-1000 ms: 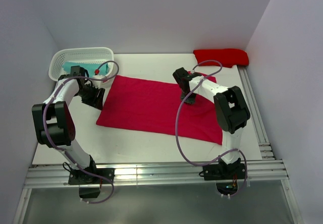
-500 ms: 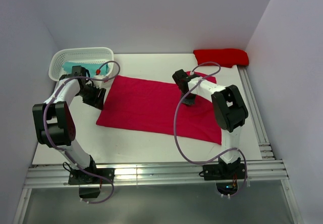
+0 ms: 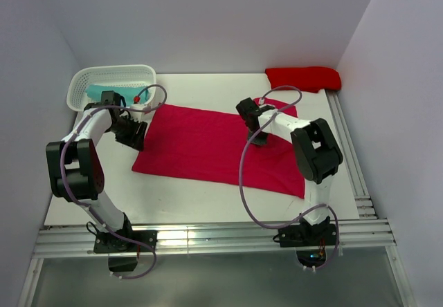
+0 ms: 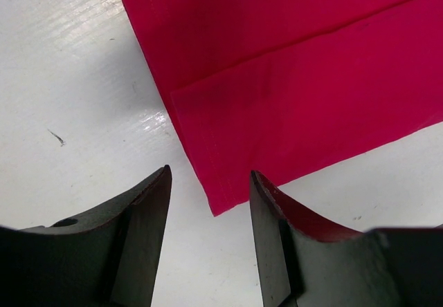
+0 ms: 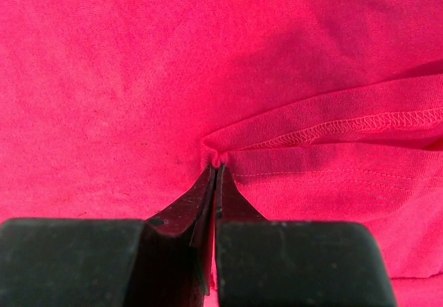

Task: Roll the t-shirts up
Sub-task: Fold the tshirt

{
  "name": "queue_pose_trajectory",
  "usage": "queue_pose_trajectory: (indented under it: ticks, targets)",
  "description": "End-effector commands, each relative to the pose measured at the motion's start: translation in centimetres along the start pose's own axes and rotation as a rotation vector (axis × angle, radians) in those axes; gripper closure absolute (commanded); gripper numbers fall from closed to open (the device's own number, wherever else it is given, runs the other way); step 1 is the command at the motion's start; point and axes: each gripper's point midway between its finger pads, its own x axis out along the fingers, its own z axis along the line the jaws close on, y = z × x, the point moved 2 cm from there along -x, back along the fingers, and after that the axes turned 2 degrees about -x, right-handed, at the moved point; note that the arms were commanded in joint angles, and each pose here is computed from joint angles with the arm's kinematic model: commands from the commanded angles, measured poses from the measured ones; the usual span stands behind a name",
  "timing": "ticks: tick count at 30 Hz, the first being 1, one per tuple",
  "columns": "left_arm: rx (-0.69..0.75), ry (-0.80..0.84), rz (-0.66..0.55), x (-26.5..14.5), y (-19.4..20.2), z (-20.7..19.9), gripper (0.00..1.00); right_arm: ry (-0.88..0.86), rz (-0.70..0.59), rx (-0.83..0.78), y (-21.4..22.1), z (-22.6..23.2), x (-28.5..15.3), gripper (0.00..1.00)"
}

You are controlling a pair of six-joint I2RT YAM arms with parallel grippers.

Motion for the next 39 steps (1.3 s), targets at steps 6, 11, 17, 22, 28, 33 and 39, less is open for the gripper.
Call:
queue_pose_trajectory:
  ticks: [6, 11, 17, 22, 28, 33, 39]
  targets:
    - [-0.002, -0.007, -0.015, 0.1, -0.3, -0.2, 0.46, -0.005, -0.110, 0.017, -1.0, -0.5, -1.6, 0.99]
    - [-0.001, -0.001, -0.014, 0.2, -0.4, -0.4, 0.46, -0.013, -0.121, 0.031, -0.9, -0.7, -1.9, 0.99]
    - [0.001, -0.003, -0.013, 0.3, -0.3, -0.5, 0.46, -0.030, -0.131, 0.040, -0.6, -0.7, -1.7, 0.98]
    - [0.001, -0.006, -0.011, 0.4, -0.2, -0.4, 0.46, -0.060, -0.145, 0.045, -0.7, -0.3, -1.8, 0.98]
    - [0.001, -0.003, -0.007, 0.5, -0.1, -0.5, 0.46, -0.102, -0.175, 0.053, -1.2, 0.2, -2.3, 0.98]
    - [-0.001, -0.002, -0.004, 0.6, -0.2, -0.4, 0.46, -0.122, -0.189, 0.053, -1.6, 0.6, -2.4, 0.98]
    - [0.000, -0.003, -0.004, 0.6, -0.1, -0.5, 0.46, -0.126, -0.192, 0.053, -1.7, 0.9, -2.1, 0.98]
